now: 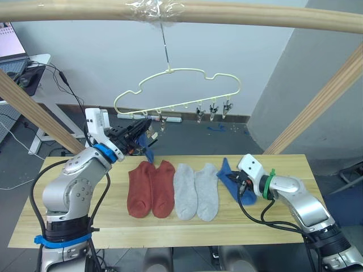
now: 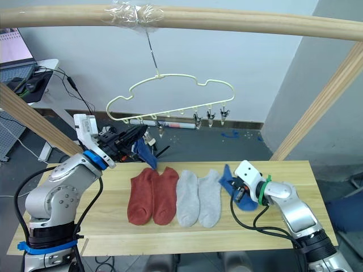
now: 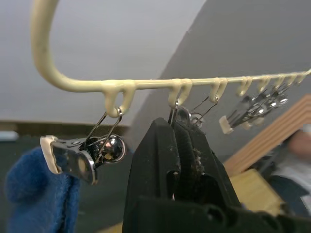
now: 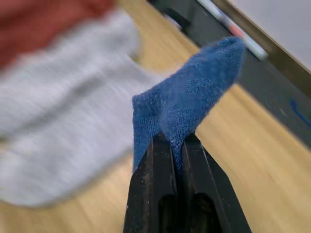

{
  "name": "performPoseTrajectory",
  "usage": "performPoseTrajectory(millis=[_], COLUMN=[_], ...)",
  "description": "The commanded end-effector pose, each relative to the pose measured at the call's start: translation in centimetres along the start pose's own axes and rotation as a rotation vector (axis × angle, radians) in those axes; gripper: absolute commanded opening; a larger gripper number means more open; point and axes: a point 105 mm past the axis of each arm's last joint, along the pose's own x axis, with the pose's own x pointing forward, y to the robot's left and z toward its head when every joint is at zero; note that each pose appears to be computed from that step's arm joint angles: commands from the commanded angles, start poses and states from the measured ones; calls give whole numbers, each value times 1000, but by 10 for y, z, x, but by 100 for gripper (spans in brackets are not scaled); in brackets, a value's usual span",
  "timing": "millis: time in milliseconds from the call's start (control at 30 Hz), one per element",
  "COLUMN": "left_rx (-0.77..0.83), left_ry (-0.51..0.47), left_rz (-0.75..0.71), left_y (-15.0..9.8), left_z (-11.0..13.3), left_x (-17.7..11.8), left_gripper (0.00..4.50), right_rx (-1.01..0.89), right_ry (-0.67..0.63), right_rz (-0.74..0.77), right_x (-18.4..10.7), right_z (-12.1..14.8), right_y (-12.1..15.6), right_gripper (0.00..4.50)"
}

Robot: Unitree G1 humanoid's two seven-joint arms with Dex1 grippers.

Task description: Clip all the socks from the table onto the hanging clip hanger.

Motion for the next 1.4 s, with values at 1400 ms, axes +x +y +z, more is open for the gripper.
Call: performPoseTrajectory(millis=[1400], left_rx=[-231], left_ry=[16], left_rz=[-108], left_y=[-24], left_z=[10], left_x=[-13], left_gripper=[29], right_rx=[-246], right_ry=[-315], right_rz=[195], right_x=[82], right_z=[159], right_y=[50], right_gripper=[0])
